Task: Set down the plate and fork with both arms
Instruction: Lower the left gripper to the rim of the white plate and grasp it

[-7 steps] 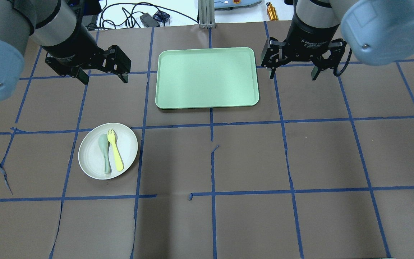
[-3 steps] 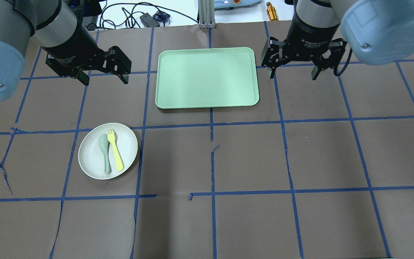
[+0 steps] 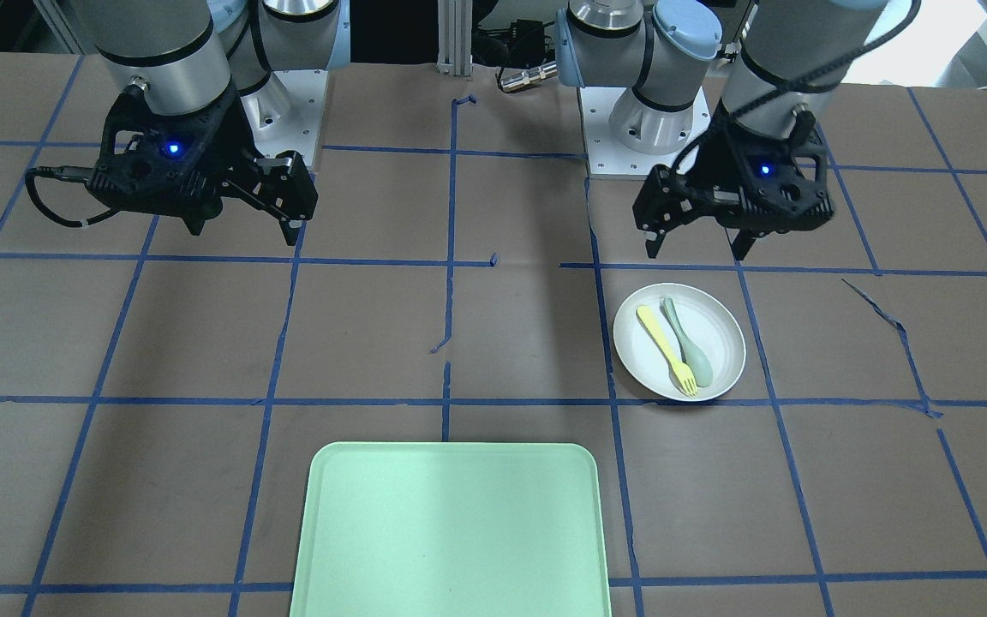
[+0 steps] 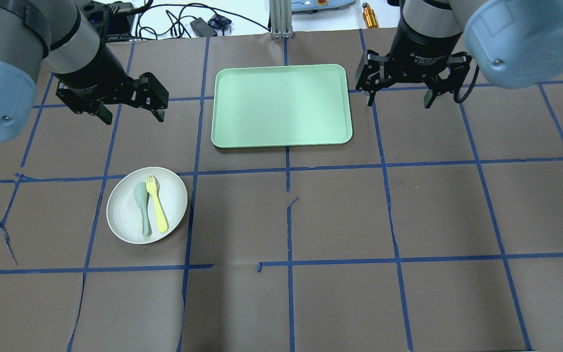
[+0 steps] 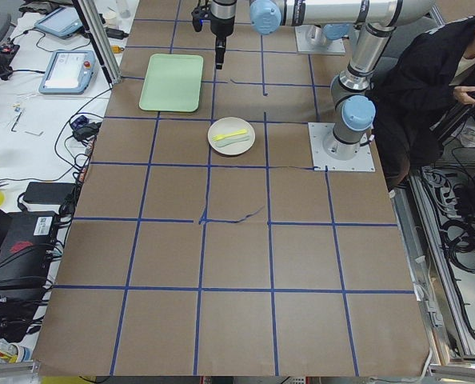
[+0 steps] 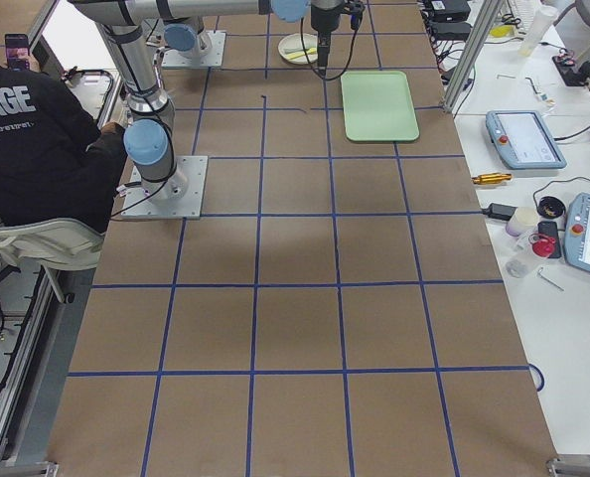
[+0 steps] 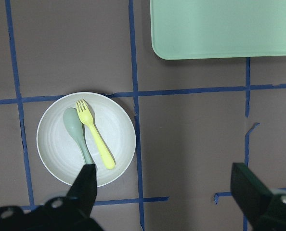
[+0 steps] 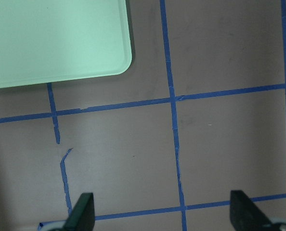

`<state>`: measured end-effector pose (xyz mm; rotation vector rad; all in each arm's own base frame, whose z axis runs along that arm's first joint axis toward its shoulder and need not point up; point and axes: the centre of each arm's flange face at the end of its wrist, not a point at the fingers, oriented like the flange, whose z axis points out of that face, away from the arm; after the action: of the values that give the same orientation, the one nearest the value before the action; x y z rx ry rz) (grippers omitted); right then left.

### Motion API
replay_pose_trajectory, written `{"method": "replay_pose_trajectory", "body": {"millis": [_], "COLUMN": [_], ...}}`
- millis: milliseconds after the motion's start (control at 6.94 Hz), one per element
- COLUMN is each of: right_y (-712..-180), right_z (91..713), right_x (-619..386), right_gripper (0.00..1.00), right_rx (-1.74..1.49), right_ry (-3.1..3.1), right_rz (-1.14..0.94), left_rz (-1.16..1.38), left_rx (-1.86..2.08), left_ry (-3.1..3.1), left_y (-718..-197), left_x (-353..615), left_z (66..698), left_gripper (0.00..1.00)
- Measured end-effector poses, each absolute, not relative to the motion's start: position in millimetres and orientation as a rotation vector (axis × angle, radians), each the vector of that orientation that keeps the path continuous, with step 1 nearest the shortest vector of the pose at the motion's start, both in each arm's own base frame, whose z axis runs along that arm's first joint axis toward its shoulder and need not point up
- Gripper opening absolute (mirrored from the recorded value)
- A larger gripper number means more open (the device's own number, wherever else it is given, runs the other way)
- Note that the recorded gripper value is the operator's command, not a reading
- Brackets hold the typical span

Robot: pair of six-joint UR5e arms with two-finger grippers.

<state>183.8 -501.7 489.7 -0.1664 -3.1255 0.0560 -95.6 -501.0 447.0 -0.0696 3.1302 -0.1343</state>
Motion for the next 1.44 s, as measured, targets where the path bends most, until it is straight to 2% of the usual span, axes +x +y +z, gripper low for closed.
{"method": "replay_pose_trajectory", "body": {"millis": [432,577,721,1009,1153,1441], "right_y": [-502,-502,-502,-502,-502,-502], "right_z": [488,486,486,485,485,485], "right_x": [184,184,185,185,185,185], "right_gripper": [1.0,1.0,1.0,1.0,1.0,1.0], "right_rx": [-0.168,-0.168,-0.168,-0.166,-0.166,-0.167], "right_ry": [-3.127,-3.129,-3.132,-3.136,-3.136,-3.136], "right_rz": [0.049,0.045,0.043,0.04,0.04,0.04], "left_rz": [-0.136,-0.102,-0.062,0.02,0.048,0.083], "left_rx": [-0.104,-0.143,-0.178,-0.208,-0.214,-0.217], "left_ry": [3.152,3.182,3.203,3.221,3.227,3.234], "left_y": [-488,-475,-469,-468,-468,-468], "left_x": [22,51,66,79,80,81], "left_z": [298,257,231,200,191,180], "left_gripper": [0.85,0.75,0.69,0.37,0.29,0.0]}}
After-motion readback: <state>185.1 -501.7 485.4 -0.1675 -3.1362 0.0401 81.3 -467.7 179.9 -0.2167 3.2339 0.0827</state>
